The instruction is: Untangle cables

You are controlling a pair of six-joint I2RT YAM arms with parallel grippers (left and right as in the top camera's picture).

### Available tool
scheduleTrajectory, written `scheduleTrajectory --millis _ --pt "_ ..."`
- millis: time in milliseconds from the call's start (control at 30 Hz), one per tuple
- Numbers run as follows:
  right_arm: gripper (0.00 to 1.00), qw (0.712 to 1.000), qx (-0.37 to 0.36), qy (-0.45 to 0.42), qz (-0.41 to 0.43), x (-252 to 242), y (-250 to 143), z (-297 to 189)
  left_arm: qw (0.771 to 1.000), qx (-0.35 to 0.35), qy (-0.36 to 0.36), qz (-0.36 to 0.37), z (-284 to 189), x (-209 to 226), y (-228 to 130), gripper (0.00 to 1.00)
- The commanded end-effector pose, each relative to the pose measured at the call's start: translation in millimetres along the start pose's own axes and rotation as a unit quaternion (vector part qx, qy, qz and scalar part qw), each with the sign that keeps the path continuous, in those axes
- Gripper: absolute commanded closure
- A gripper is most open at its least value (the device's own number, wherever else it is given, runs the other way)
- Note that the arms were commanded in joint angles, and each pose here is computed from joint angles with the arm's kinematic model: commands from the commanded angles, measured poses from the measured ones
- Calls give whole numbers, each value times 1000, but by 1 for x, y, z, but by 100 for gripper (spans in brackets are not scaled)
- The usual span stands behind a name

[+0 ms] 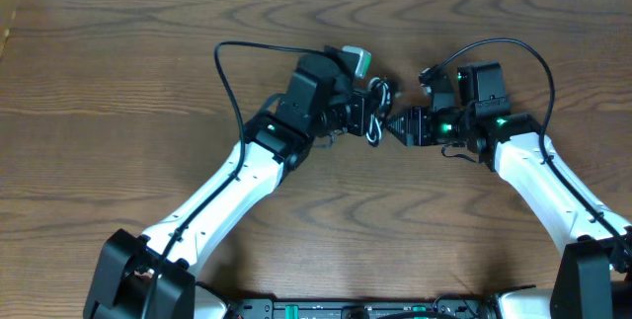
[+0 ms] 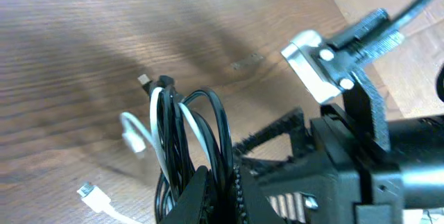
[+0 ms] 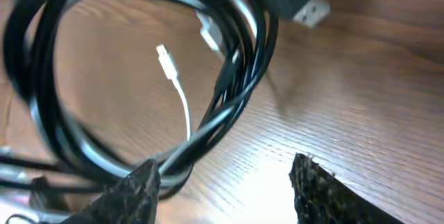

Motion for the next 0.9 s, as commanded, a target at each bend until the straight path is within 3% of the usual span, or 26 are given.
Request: scheduleTrajectory --millis 0,567,867 --pt "44 998 18 46 -26 11 -4 0 1000 -20 -7 -2 -5 5 12 92" --pt "46 979 32 160 -119 36 -5 -5 993 -53 -70 -83 -13 5 29 92" --pt "56 978 22 164 -129 38 -2 -6 989 -58 -84 -103 -14 2 32 92"
Point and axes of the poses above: each gripper's point midway between its finger pads, its own z axis out along the fingers, its own x axis along the line the jaws close on, y = z × x, the point moved 7 cm from there along -z, back along the fingers, and after that the axes turned 15 degrees about z, right-handed, at the moved point
